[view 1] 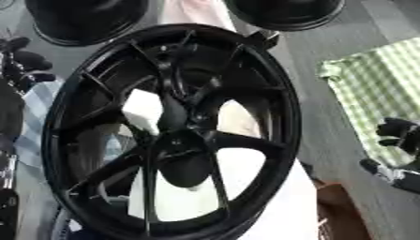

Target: Pull the pin out of the wheel hub.

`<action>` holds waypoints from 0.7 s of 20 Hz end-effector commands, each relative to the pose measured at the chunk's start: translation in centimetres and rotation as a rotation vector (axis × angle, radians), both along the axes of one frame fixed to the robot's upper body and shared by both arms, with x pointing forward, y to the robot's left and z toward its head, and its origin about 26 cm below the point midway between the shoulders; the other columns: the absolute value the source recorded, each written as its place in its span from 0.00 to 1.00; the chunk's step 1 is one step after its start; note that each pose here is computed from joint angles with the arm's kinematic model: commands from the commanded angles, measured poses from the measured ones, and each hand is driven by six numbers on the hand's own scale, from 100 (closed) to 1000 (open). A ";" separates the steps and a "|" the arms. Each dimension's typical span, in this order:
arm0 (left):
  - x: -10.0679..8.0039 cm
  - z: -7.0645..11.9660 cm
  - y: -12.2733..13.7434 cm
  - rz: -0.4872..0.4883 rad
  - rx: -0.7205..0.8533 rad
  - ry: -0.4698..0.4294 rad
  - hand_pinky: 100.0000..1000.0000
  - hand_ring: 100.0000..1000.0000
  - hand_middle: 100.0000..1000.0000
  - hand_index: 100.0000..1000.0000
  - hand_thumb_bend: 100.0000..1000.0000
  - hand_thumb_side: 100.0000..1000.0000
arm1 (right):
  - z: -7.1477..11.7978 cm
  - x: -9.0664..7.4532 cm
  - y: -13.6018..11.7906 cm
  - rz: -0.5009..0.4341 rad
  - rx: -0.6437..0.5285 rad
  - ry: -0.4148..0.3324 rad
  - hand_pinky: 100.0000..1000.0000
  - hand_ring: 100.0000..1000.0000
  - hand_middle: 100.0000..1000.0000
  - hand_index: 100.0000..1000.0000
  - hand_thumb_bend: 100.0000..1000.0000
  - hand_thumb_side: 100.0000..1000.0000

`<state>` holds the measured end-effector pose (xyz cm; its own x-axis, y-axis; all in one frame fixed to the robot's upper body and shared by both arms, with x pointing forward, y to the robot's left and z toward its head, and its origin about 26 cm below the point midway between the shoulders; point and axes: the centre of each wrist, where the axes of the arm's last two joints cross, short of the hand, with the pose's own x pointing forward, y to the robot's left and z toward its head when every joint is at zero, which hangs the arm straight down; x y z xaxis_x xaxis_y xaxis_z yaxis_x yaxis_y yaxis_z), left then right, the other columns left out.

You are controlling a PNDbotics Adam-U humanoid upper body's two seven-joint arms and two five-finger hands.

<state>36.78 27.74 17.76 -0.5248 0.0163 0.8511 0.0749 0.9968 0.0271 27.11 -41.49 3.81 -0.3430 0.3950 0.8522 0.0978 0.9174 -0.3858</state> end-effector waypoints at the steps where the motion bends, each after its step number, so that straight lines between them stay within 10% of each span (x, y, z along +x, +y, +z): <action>1: -0.2 3.5 0.5 0.005 0.087 -0.113 0.58 0.60 0.51 0.76 0.00 0.56 | 0.9 -0.2 -1.0 -0.025 0.018 -0.020 0.67 0.74 0.69 0.83 0.65 0.14; 14: -2.0 18.5 -1.4 -0.105 0.805 -0.514 0.68 0.67 0.58 0.79 0.00 0.26 | 3.2 -1.4 -2.8 -0.157 0.124 -0.101 0.67 0.73 0.68 0.81 0.60 0.19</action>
<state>35.67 26.09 34.81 -0.8597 -0.3602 0.3623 -0.0121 0.7232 0.6905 25.80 -43.80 5.61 -0.3436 0.3357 0.8771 0.2517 0.9327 -0.2584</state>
